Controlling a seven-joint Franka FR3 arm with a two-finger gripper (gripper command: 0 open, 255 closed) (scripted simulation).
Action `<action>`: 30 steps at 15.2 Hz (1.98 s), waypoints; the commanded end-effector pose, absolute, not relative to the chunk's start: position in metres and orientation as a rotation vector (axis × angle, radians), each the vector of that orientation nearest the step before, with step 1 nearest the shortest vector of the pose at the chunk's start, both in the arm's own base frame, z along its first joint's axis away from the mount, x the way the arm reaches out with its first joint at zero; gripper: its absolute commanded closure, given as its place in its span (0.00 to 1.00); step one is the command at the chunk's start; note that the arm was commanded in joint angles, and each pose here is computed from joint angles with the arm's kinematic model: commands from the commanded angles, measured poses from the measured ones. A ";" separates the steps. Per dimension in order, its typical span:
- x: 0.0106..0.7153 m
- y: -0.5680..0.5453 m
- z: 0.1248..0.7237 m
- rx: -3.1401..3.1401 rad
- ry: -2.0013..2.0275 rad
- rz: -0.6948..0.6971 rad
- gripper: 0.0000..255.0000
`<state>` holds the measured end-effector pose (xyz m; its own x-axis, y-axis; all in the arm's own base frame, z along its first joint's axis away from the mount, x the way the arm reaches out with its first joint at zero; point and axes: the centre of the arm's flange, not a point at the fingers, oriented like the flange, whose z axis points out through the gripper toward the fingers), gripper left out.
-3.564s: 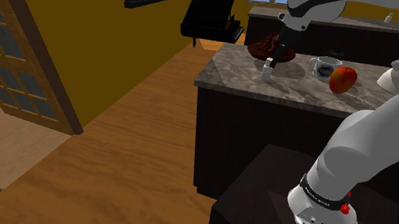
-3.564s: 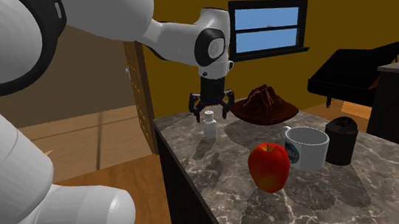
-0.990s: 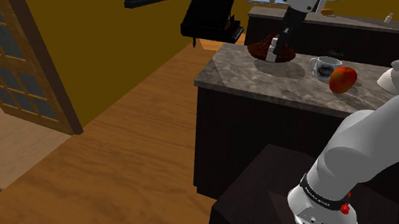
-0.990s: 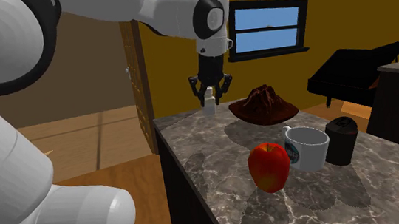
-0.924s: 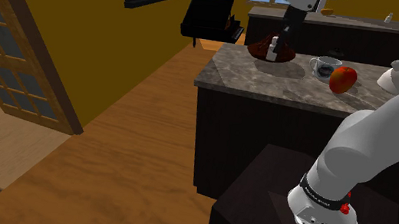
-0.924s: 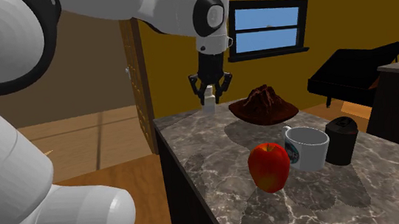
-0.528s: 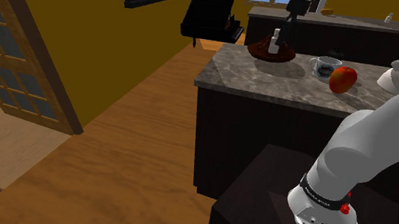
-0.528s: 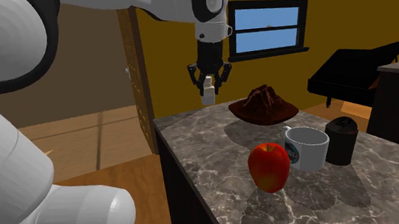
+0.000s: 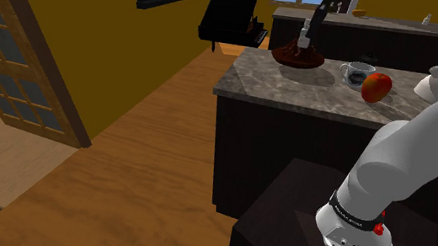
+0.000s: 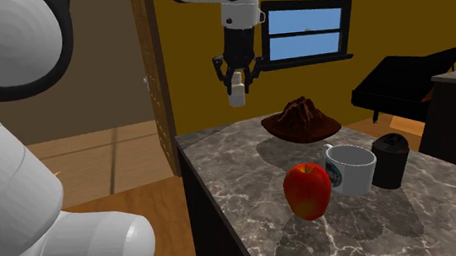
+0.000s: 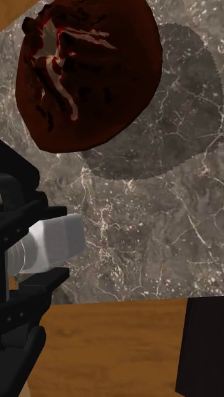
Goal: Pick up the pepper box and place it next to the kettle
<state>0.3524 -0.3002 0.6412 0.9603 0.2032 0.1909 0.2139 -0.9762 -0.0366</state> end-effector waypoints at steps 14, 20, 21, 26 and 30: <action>0.353 -0.300 0.720 -3.054 -0.325 -0.288 1.00; 0.290 -0.320 0.723 -3.054 -0.325 -0.288 1.00; 0.278 -0.324 0.723 -3.054 -0.325 -0.288 1.00; 0.215 -0.345 0.723 -3.054 -0.325 -0.288 1.00; 0.165 -0.361 0.723 -3.054 -0.325 -0.288 1.00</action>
